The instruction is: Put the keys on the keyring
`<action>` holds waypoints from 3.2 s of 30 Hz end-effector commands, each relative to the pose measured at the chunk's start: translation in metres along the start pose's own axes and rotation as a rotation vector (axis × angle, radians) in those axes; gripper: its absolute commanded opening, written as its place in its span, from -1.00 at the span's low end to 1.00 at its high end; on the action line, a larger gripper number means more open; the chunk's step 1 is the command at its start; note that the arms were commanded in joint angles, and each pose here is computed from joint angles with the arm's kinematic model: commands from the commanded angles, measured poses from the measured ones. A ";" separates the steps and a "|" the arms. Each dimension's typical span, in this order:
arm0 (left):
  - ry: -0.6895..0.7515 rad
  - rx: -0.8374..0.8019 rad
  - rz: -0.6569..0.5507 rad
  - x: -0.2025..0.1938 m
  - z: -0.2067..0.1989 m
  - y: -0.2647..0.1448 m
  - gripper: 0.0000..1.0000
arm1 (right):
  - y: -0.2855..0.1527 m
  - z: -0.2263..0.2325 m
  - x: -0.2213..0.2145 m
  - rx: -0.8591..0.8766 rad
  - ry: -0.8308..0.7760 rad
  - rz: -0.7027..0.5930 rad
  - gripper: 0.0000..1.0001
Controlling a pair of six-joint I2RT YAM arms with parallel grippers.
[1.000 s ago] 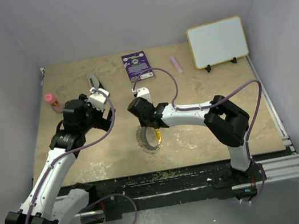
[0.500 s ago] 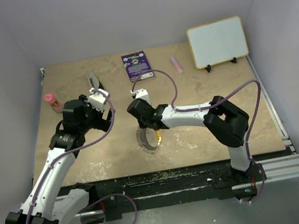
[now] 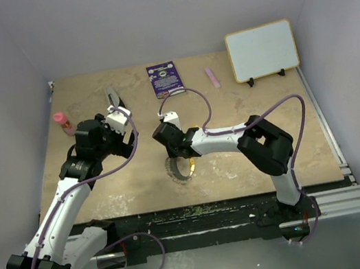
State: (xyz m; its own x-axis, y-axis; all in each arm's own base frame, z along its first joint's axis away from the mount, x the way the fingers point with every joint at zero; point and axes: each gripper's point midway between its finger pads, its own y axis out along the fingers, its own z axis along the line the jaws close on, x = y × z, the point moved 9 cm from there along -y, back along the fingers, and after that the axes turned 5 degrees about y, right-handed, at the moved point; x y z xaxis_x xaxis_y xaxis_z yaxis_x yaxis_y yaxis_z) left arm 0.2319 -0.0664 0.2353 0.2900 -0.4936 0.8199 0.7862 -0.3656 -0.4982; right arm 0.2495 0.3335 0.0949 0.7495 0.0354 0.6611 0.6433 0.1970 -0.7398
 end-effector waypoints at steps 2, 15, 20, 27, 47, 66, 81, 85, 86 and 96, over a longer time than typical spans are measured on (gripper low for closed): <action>0.007 0.003 -0.041 0.007 0.004 -0.001 0.97 | -0.005 0.007 0.009 0.004 0.027 -0.024 -0.49; 0.005 -0.006 -0.034 0.005 0.003 0.000 0.97 | -0.004 0.005 0.012 -0.001 -0.015 -0.066 -0.91; 0.004 -0.010 -0.037 0.006 0.003 0.000 0.97 | -0.014 0.005 0.016 0.045 -0.056 -0.116 -1.00; 0.000 -0.137 -0.131 0.027 -0.005 -0.012 0.97 | -0.055 0.007 0.016 0.263 -0.238 -0.223 -1.00; -0.212 -0.718 -0.308 0.074 -0.061 -0.044 0.97 | -0.212 -0.031 0.024 0.798 -0.267 -0.477 -1.00; 0.045 -1.041 -0.386 0.063 -0.097 -0.067 0.54 | -0.256 -0.021 0.026 0.980 -0.350 -0.544 -1.00; 0.245 -1.163 -0.424 0.065 -0.112 -0.091 0.14 | -0.286 -0.011 0.022 1.234 -0.530 -0.433 -1.00; 0.250 -1.175 -0.430 0.067 -0.114 -0.094 -0.28 | -0.283 -0.008 0.021 1.230 -0.530 -0.421 -1.00; 0.250 -1.177 -0.430 0.067 -0.114 -0.094 -0.38 | -0.281 -0.007 0.020 1.228 -0.531 -0.414 -1.00; 0.238 -1.213 -0.418 0.069 -0.119 -0.098 -0.38 | -0.279 -0.004 0.023 1.212 -0.524 -0.425 -1.00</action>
State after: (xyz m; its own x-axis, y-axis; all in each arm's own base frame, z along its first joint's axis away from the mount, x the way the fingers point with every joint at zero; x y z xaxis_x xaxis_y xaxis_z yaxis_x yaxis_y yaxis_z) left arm 0.1141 -0.1546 0.2881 0.0020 -0.3098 0.9508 -0.1988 -0.9320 -0.3032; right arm 0.0861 0.2696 0.2886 0.2660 0.1464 0.9528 0.0655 0.9834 -0.1694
